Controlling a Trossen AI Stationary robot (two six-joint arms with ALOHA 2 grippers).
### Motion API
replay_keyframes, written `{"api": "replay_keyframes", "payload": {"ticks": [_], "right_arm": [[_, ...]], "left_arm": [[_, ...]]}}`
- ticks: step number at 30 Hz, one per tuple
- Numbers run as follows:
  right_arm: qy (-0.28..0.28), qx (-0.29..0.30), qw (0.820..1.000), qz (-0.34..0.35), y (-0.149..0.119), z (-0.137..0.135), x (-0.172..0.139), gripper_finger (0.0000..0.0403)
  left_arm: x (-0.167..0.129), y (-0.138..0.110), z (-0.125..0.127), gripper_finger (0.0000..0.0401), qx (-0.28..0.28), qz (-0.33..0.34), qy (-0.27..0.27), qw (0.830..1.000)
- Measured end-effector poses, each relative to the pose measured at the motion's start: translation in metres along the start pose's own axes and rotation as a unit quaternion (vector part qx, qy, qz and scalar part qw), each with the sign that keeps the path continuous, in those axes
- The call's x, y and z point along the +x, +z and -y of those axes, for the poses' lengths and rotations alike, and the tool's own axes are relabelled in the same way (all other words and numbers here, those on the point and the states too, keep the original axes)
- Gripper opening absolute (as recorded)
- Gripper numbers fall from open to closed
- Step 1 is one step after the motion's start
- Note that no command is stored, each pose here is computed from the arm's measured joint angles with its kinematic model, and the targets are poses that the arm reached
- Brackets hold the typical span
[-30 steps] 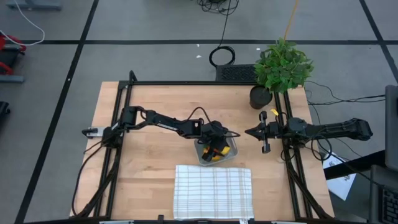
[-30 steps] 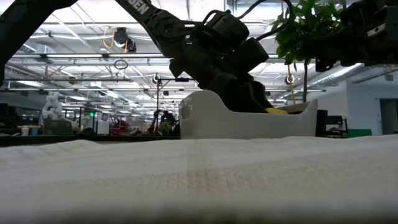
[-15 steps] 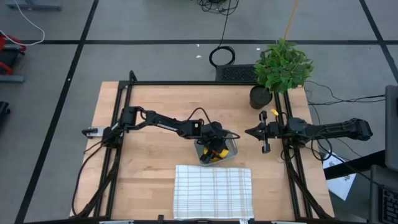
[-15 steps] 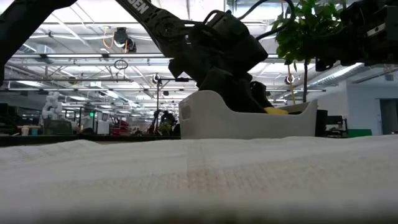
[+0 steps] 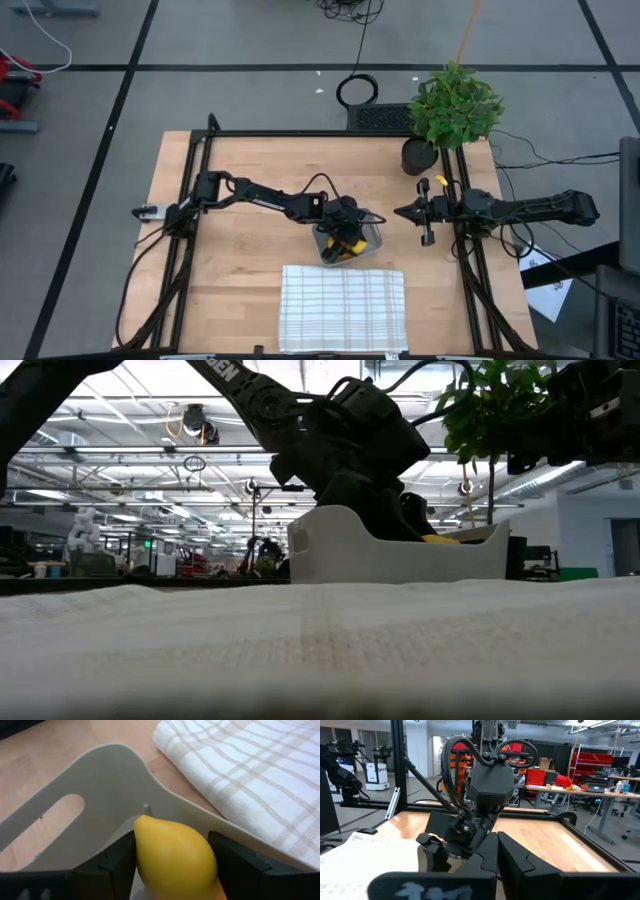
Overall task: Pick and placing Produce into tupperware
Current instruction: Put the yellow lemon into the gray bin, then adjust the gray bin
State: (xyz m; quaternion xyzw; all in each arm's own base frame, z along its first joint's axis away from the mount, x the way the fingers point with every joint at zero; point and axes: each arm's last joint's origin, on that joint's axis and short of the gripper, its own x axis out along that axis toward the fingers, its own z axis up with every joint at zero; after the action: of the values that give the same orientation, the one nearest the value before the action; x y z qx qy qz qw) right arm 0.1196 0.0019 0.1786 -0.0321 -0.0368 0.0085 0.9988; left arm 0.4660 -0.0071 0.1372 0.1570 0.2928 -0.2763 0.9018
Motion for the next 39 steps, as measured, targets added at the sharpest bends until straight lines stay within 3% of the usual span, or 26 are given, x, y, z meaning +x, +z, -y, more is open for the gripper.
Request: {"api": "replay_keyframes", "payload": {"ticks": [11,20,27,35,39], "right_arm": [[0.000,0.000,1.000,0.000,0.000,0.000,0.000,0.0000],[0.000,0.000,1.000,0.000,0.000,0.000,0.000,0.0000],[0.000,0.000,1.000,0.000,0.000,0.000,0.000,0.0000],[0.000,0.000,1.000,-0.003,-0.001,0.000,0.000,0.0000],[0.000,0.000,1.000,-0.005,-0.001,0.000,0.000,0.0000]], "left_arm": [[0.000,0.000,0.000,0.0233,-0.004,-0.001,-0.001,1.000],[0.001,0.001,0.002,0.0277,-0.001,-0.002,0.000,1.000],[0.002,0.003,0.003,0.0282,0.010,-0.007,0.016,1.000],[-0.029,0.044,0.012,0.0283,0.074,0.010,0.066,0.995],[-0.051,0.060,0.019,0.0261,0.071,0.006,0.061,0.996]]}}
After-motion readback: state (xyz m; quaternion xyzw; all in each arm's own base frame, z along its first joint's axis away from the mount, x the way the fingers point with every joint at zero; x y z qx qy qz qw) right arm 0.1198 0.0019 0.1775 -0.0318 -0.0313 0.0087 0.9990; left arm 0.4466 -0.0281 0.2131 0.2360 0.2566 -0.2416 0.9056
